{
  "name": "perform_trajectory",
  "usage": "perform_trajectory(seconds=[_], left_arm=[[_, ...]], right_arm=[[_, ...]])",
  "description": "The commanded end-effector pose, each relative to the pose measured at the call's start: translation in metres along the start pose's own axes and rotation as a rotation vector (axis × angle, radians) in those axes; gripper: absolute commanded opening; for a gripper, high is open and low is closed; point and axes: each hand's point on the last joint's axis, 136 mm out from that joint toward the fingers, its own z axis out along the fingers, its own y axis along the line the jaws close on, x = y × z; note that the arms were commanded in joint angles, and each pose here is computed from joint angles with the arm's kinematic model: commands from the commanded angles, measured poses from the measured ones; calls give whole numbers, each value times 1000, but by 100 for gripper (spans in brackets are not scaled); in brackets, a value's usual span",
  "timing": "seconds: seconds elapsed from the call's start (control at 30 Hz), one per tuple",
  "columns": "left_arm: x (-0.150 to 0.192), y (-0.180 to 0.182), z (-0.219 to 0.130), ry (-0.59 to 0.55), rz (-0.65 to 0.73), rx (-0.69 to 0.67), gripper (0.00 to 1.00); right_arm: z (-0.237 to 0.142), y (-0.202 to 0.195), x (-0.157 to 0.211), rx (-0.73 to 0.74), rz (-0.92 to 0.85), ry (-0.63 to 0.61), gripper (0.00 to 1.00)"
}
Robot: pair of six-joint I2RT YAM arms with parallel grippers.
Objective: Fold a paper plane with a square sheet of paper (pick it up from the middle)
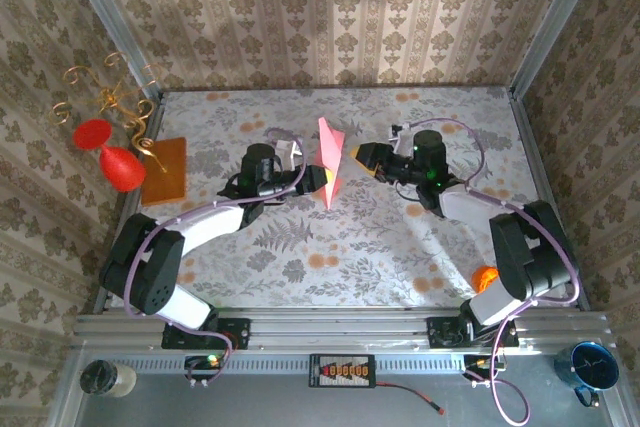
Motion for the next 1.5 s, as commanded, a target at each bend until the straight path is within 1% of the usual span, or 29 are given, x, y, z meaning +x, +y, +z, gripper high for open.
perform_trajectory(seconds=[0.0,0.17,0.27,0.4,0.6,0.73,0.93,1.13,1.27,1.47], left_arm=[[-7,9,-11,13,100,-135,12],[-8,23,-21,79,211,-294,12],[-10,33,-27,133,296,-419,12],[-7,44,-29,227,454,-578,13],[-7,67,-28,346,655,-839,12],[-6,81,-25,418,789,-997,11],[4,98,-12,536,903,-1121,11],[10,118,-5,617,988,-1266,11],[11,126,-3,634,1023,-1362,11],[15,130,5,610,1075,-1423,11]], right_arm=[[-17,-9,-6,93,-49,-36,51],[-39,-23,-12,229,-104,-79,53],[-54,-19,-16,273,-156,-103,55],[-72,-26,-22,365,-178,-155,57],[-96,-49,-28,480,-137,-233,58],[-108,-63,-30,518,-93,-266,58],[-117,-70,-33,533,-68,-287,58],[-123,-76,-33,546,-48,-298,58],[-126,-81,-32,557,-33,-301,58],[-123,-87,-30,560,-11,-288,58]])
